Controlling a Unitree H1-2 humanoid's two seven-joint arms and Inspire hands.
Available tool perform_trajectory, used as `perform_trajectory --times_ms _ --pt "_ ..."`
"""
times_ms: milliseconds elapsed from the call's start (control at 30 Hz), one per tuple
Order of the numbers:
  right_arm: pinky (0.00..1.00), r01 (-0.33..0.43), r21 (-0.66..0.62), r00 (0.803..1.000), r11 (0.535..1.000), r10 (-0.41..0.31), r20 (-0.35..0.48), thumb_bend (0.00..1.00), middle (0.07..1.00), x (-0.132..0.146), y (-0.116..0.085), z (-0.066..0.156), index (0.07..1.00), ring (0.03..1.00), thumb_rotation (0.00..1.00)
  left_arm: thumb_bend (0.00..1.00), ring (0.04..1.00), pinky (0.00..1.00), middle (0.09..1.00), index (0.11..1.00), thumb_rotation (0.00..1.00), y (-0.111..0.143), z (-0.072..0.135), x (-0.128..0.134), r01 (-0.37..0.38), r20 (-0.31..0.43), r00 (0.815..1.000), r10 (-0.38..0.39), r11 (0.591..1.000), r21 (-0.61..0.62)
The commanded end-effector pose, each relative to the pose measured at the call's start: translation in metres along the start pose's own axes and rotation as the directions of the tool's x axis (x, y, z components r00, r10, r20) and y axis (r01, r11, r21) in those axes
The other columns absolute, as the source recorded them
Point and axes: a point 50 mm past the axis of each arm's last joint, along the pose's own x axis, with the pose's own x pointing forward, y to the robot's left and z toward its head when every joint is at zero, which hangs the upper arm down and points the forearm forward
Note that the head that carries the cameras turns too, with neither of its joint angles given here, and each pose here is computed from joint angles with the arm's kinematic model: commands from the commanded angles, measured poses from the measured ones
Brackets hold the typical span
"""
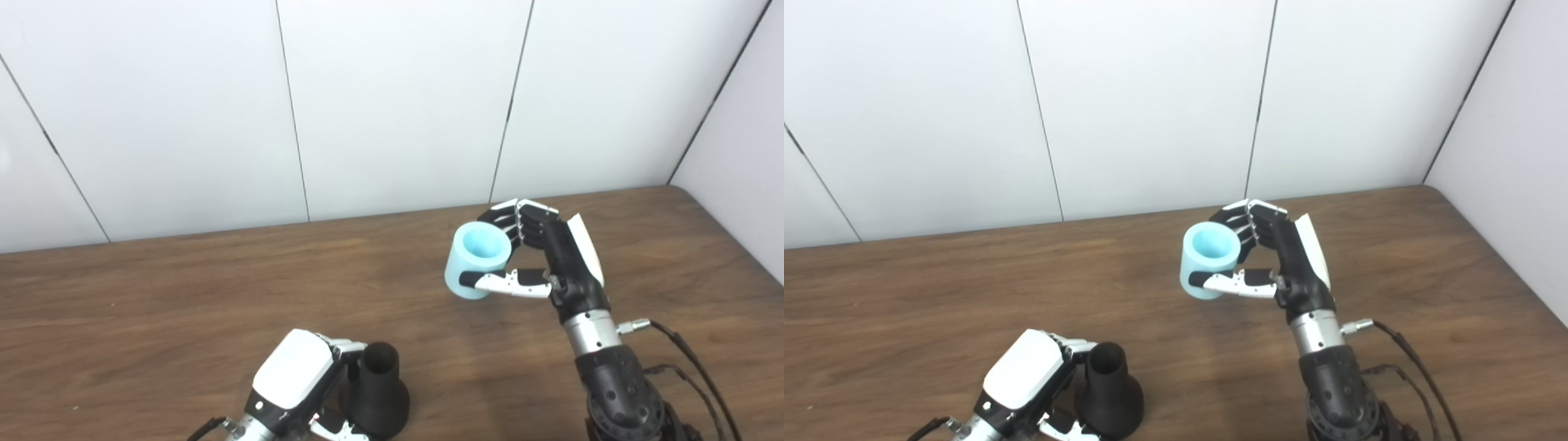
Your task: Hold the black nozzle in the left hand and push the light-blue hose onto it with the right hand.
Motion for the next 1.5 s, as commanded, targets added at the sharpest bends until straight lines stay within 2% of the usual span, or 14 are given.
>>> perform_trajectory --times_ms 0,400,1000,1067,1133,1200,1300,1400,1467 --pt "0.29 0.003 0.032 0.994 0.999 -0.006 0.109 0.51 0.48 0.002 0.001 0.017 0.531 0.383 0.0 0.53 0.176 0.14 0.471 0.48 0.0 -0.033 0.011 -0.013 0.087 -0.018 0.996 -0.088 0.994 -0.06" --pt "0.25 -0.055 0.077 0.991 0.995 0.045 0.13 0.51 0.479 -0.016 0.02 0.029 0.538 0.367 0.0 0.52 0.18 0.14 0.471 0.48 0.0 -0.034 0.012 -0.012 0.094 -0.016 0.995 -0.095 0.994 -0.051" --pt "0.2 -0.12 0.185 0.975 0.975 0.081 0.208 0.51 0.49 -0.02 0.018 0.072 0.53 0.353 0.0 0.52 0.181 0.14 0.471 0.48 0.0 -0.036 0.011 -0.011 0.1 -0.025 0.994 -0.102 0.993 -0.064" --pt "0.18 -0.13 0.182 0.972 0.975 0.089 0.216 0.52 0.465 -0.021 0.018 0.076 0.51 0.425 0.0 0.53 0.179 0.14 0.471 0.48 0.0 -0.036 0.01 -0.011 0.097 -0.023 0.995 -0.099 0.993 -0.063" --pt "0.18 -0.14 0.184 0.971 0.973 0.098 0.22 0.52 0.458 -0.023 0.018 0.078 0.507 0.439 0.0 0.53 0.176 0.14 0.471 0.48 0.0 -0.036 0.01 -0.011 0.096 -0.024 0.995 -0.098 0.993 -0.064" --pt "0.23 -0.153 0.195 0.971 0.969 0.11 0.214 0.51 0.483 -0.025 0.02 0.079 0.524 0.388 0.0 0.53 0.174 0.14 0.471 0.48 0.0 -0.036 0.011 -0.01 0.096 -0.024 0.995 -0.098 0.994 -0.06" --pt "0.26 -0.177 0.198 0.97 0.964 0.137 0.203 0.51 0.494 -0.03 0.023 0.08 0.528 0.383 0.0 0.53 0.172 0.13 0.471 0.48 0.0 -0.036 0.011 -0.01 0.098 -0.02 0.995 -0.099 0.994 -0.056" --pt "0.23 -0.184 0.18 0.97 0.966 0.149 0.193 0.51 0.494 -0.034 0.027 0.077 0.532 0.365 0.0 0.53 0.172 0.14 0.471 0.48 0.0 -0.036 0.012 -0.01 0.093 -0.018 0.995 -0.094 0.994 -0.059" --pt "0.19 -0.183 0.159 0.97 0.97 0.152 0.19 0.52 0.466 -0.036 0.029 0.074 0.513 0.427 0.0 0.53 0.167 0.13 0.471 0.48 0.0 -0.035 0.012 -0.01 0.092 -0.018 0.996 -0.093 0.994 -0.059"
